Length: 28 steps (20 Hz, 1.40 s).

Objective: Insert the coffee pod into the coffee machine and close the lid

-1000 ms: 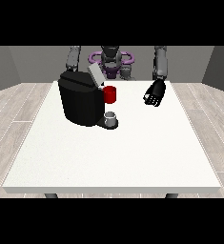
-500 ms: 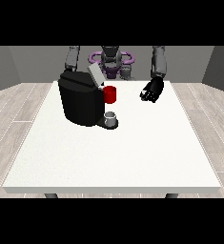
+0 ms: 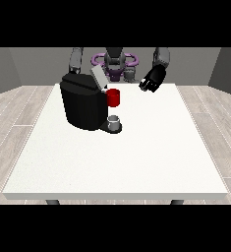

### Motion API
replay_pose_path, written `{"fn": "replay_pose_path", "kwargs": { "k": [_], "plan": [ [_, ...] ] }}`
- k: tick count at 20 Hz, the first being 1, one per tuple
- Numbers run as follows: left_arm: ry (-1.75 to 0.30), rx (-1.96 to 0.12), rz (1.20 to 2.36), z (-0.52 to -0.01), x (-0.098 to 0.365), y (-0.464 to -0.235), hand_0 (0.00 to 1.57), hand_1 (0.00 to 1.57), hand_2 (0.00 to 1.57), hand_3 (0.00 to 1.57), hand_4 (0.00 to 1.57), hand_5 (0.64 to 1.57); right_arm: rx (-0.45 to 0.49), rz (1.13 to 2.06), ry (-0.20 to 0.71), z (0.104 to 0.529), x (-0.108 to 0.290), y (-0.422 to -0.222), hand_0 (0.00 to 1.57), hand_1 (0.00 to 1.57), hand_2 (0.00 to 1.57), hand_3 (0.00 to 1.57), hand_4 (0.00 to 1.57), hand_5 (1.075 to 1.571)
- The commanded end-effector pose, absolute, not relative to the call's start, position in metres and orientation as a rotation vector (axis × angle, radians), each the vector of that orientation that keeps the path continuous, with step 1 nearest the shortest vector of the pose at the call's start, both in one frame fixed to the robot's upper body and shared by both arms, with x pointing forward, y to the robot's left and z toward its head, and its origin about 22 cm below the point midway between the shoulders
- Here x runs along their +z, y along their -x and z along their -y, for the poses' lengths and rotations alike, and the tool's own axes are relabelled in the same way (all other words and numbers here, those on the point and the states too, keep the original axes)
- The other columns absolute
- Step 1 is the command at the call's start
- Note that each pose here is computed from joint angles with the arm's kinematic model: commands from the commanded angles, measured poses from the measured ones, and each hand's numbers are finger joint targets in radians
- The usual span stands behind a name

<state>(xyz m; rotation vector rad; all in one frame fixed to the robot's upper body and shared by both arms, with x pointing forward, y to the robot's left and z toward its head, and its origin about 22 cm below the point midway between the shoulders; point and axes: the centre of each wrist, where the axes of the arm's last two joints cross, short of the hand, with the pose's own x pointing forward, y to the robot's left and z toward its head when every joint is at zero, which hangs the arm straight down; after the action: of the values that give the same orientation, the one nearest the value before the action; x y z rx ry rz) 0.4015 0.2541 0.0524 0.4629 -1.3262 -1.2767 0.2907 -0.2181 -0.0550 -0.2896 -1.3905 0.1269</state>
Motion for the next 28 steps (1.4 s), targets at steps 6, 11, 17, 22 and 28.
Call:
{"fn": "replay_pose_path", "kwargs": {
  "k": [6,11,17,22,28],
  "plan": [
    [-0.487,-1.255,1.359,-0.233,0.09,-0.42,1.4,1.4,1.4,1.34,0.6,1.571,0.188,1.445,0.233,0.2,-0.025,-0.306,0.0,0.0,0.0,0.0,0.0,1.571],
    [-0.47,-1.162,1.443,-0.239,0.151,-0.441,1.38,1.38,1.4,1.38,0.52,1.571,0.181,1.518,0.18,0.189,-0.01,-0.313,0.0,0.0,0.0,0.0,0.0,1.571],
    [-0.481,-1.093,1.461,-0.236,0.204,-0.452,1.2,1.2,1.24,1.26,0.49,1.571,0.211,1.574,0.214,0.191,-0.003,-0.315,0.0,0.0,0.0,0.0,0.0,1.571],
    [-0.598,-1.104,1.484,-0.239,0.235,-0.455,1.16,1.16,1.25,1.27,0.48,1.571,0.199,1.615,0.182,0.19,0.027,-0.327,0.0,0.0,0.0,0.0,0.0,1.571],
    [-0.64,-1.078,1.523,-0.257,0.248,-0.456,1.24,1.24,1.29,1.25,0.48,1.571,0.167,1.682,0.21,0.192,0.034,-0.327,0.0,0.0,0.0,0.0,0.26,1.571]
  ]
}}
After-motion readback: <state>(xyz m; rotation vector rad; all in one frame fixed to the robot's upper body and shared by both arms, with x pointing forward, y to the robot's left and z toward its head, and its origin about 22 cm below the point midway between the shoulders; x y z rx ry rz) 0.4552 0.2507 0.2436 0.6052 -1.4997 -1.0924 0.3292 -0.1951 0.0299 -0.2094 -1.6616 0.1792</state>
